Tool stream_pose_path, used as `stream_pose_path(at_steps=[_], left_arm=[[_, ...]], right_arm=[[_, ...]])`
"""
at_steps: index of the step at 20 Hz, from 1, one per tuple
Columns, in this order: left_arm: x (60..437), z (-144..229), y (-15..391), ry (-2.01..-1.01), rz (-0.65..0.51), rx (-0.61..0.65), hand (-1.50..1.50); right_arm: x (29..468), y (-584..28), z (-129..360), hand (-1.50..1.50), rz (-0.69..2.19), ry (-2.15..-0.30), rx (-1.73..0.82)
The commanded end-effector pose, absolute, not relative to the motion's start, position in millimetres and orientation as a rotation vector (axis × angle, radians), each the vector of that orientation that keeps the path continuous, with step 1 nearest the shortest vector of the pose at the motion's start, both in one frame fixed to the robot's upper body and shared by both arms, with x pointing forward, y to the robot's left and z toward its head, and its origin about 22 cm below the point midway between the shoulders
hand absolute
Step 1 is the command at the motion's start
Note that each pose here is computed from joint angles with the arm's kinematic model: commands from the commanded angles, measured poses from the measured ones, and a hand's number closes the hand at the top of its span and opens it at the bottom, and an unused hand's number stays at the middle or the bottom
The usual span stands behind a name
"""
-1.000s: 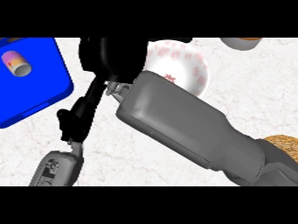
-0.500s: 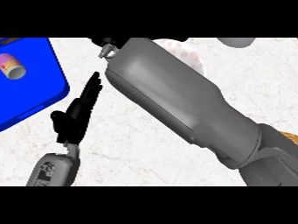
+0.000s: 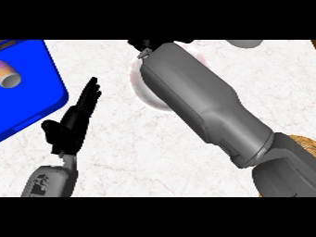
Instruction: Pick the pear from the placemat and place it in the bowl
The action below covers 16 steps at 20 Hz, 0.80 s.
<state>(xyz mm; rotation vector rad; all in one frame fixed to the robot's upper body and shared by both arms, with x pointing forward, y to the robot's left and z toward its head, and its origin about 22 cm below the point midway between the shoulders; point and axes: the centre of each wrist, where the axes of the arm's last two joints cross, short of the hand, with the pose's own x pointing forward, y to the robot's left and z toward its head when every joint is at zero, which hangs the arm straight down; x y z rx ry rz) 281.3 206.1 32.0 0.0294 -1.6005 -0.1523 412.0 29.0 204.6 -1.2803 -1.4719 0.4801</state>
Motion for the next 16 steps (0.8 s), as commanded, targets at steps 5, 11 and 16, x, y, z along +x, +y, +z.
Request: stream_pose_path(at_steps=[5, 11, 16], left_arm=[[281.5, 28.3, 219.5, -1.597, -0.138, 0.05, 0.0], [277.4, 25.3, 222.0, -1.584, -0.128, 0.046, 0.0], [275.8, 37.2, 213.2, -1.59, -0.147, 0.049, 0.0]], right_arm=[[433.2, -7.1, 158.9, 1.5, 0.414, -1.335, -1.32], [434.1, -44.3, 108.4, 1.5, 0.344, -1.247, -1.137], [432.5, -59.3, 100.2, -1.5, 0.386, -1.295, -0.911]])
